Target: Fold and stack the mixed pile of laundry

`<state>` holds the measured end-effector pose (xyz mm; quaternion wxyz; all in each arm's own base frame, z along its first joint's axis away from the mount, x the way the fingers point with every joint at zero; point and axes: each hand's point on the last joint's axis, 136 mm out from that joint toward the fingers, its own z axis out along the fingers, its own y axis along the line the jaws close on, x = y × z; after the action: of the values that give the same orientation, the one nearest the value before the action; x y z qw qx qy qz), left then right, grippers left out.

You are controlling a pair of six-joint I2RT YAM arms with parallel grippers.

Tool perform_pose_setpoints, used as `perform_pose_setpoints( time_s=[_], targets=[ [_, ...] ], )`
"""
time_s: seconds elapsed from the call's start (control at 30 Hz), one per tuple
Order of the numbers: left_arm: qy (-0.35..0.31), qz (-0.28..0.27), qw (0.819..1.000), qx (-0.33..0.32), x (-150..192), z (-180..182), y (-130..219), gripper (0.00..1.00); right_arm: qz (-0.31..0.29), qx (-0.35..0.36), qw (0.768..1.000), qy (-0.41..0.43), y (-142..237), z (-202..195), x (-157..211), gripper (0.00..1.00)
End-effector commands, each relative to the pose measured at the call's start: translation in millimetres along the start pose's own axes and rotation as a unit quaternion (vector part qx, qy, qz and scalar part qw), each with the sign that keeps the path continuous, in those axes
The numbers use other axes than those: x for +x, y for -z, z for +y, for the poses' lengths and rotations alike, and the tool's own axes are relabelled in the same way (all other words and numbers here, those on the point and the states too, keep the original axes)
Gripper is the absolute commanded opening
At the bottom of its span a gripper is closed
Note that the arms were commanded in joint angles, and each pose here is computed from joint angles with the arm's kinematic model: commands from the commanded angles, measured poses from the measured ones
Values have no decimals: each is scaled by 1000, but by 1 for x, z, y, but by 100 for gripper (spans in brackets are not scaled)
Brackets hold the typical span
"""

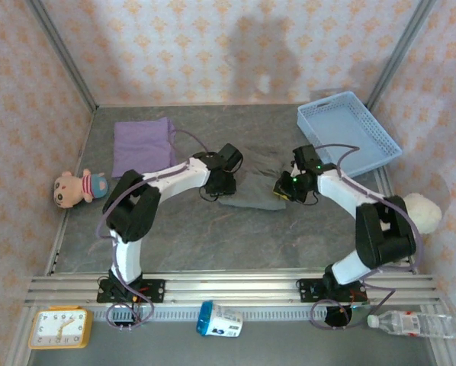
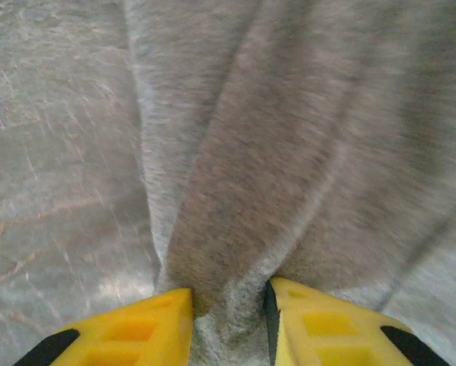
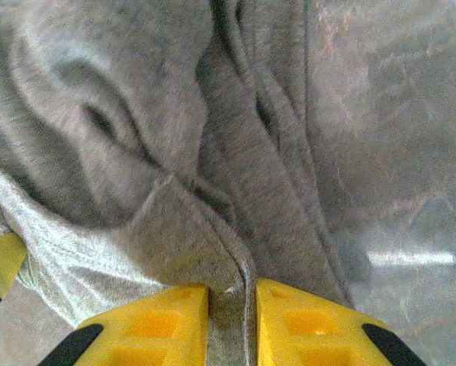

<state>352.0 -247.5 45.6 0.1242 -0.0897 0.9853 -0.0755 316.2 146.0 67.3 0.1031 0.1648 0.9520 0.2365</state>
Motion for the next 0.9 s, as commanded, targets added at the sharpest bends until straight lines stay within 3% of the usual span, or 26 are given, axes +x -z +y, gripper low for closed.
perform_pose_setpoints(
  time_s=[0.0, 0.23, 0.43, 0.6, 0.77, 0.87],
  targets=[
    [33, 4, 995, -95, -3, 48, -16, 29, -47, 18, 999, -18, -14, 2, -33, 21],
    [28, 14, 992, -120, -2, 62, -21, 30, -11, 50, 999, -18, -38, -11, -30, 31],
    [-8, -1, 996, -85, -19, 37, 20, 39, -32, 14, 999, 28, 13, 24, -30, 36],
    [-44, 1, 999, -6, -13, -11, 49, 41, -37, -43, 997, 53, 40, 63, -29, 19],
    [-33, 13, 999, 38, 3, -48, 30, 36, -21, -70, 996, 41, 13, 82, -44, 8],
    [-27, 25, 998, 48, 12, -61, 7, 35, -15, -85, 996, 24, -10, 94, -62, 7]
  ],
)
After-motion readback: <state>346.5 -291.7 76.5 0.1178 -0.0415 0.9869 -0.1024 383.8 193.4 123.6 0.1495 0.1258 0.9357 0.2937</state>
